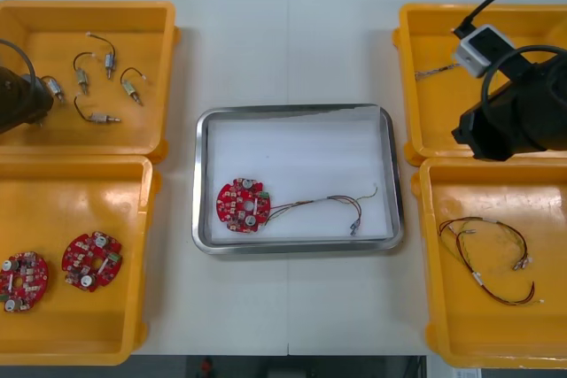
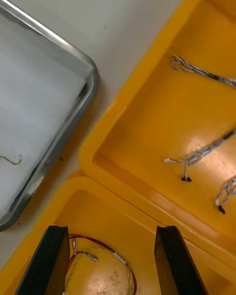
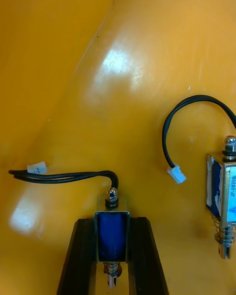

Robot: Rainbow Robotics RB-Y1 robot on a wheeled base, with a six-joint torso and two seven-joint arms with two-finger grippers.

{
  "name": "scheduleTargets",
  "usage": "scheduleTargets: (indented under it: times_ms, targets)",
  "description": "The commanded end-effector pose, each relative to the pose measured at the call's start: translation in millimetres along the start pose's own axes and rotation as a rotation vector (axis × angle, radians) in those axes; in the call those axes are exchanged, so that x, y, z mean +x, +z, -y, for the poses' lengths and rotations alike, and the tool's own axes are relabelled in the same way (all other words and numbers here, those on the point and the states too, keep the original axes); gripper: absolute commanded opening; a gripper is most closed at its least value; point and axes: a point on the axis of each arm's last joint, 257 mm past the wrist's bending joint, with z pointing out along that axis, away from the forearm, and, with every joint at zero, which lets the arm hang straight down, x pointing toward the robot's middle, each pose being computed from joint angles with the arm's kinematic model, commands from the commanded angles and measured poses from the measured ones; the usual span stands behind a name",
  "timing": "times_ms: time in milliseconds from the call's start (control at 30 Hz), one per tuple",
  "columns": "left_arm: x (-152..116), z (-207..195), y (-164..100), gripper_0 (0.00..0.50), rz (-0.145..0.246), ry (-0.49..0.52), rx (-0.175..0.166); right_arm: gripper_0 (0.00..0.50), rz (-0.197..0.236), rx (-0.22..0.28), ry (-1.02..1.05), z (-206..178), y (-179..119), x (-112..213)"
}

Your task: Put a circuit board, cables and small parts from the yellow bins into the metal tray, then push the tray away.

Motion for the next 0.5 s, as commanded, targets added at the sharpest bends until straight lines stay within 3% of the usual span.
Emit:
scheduleTargets:
  times_ms: [33,233,500]
  targets:
    - [15,3,8,0.000,-0.024,0.089,0.008,0.500,0.001,0.071,0.168,46,-14,16]
    - [9,11,-6,0.000,-0.034,0.087,0.012,0.500,-0.012,0.084,0.287,81,-13,21]
    - [-9,29,-60,0.000,-0.054,0.111,-0.003,0.500,-0.056,0.121,0.409,114,-1,22]
